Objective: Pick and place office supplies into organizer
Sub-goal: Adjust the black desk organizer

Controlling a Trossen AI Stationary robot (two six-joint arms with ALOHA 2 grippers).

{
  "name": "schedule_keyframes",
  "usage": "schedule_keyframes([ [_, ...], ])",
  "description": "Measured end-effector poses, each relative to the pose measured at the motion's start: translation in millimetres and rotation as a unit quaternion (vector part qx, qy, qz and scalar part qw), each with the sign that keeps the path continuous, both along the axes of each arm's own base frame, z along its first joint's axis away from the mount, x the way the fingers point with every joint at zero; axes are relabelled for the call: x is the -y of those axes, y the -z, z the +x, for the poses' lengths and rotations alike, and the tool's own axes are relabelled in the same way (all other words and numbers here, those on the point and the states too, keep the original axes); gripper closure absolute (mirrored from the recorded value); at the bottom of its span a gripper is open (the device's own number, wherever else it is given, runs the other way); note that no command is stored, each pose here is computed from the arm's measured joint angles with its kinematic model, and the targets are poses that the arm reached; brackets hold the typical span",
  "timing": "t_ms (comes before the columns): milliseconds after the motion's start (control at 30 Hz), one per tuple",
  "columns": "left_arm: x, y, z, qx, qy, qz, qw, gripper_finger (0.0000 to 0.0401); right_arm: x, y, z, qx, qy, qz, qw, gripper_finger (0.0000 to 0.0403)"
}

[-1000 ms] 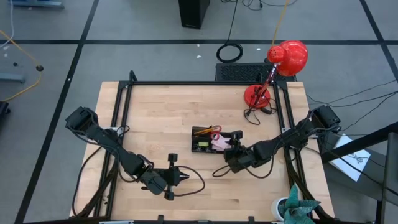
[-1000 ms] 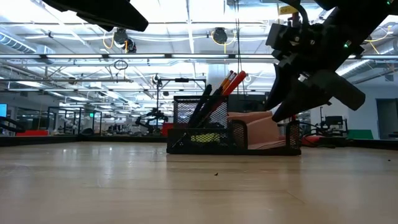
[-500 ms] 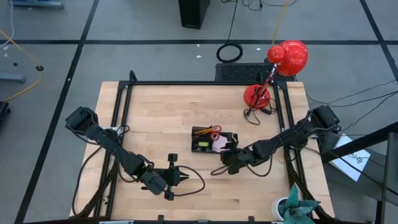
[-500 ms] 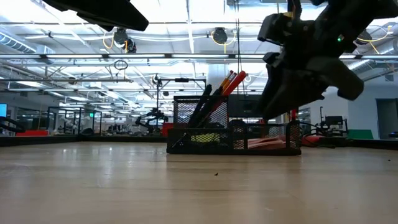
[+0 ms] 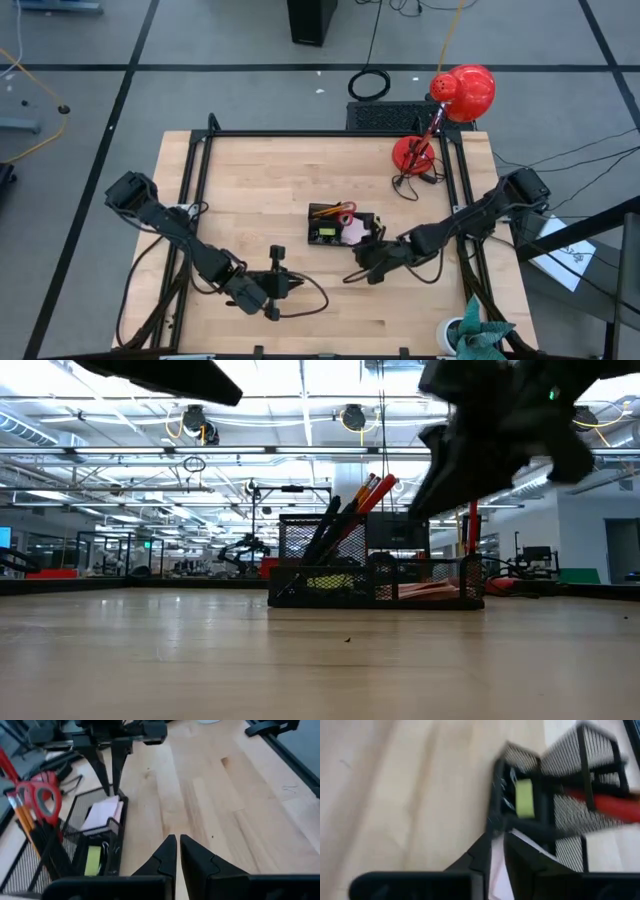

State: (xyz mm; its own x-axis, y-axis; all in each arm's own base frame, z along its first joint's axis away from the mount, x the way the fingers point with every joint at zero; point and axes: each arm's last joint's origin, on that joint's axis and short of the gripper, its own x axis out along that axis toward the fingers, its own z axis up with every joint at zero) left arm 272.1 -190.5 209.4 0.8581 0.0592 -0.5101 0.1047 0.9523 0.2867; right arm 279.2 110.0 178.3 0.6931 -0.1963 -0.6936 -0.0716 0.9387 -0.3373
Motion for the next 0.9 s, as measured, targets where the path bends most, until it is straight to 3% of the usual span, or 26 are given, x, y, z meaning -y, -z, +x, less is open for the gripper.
schedule_keyframes([
  [167, 4.4, -3.8, 0.6, 0.017, 0.03, 0.018, 0.999, 0.0371, -2.1, -20.0, -2.8, 0.035, -0.039, 0.034, 0.998, 0.0399],
  [500, 0.5, 8.1, -2.1, 0.055, 0.068, 0.056, 0.995, 0.0371, 15.6, -28.0, -38.5, 0.087, -0.019, 0.065, 0.994, 0.0402],
  [700, -25.4, 21.3, 7.0, 0.099, 0.146, -0.045, 0.983, 0.0371, 20.2, -22.9, -60.5, 0.197, -0.03, 0.146, 0.969, 0.0402],
  [800, -45.2, 34.8, 12.2, 0.075, 0.123, -0.084, 0.986, 0.0371, 17.4, -12.6, -66.6, 0.218, -0.047, 0.189, 0.956, 0.0402],
  [900, -61.8, 48.8, 16.8, 0.051, 0.08, -0.106, 0.99, 0.0371, 13.2, 5.7, -68.7, 0.191, -0.034, 0.209, 0.958, 0.0402],
])
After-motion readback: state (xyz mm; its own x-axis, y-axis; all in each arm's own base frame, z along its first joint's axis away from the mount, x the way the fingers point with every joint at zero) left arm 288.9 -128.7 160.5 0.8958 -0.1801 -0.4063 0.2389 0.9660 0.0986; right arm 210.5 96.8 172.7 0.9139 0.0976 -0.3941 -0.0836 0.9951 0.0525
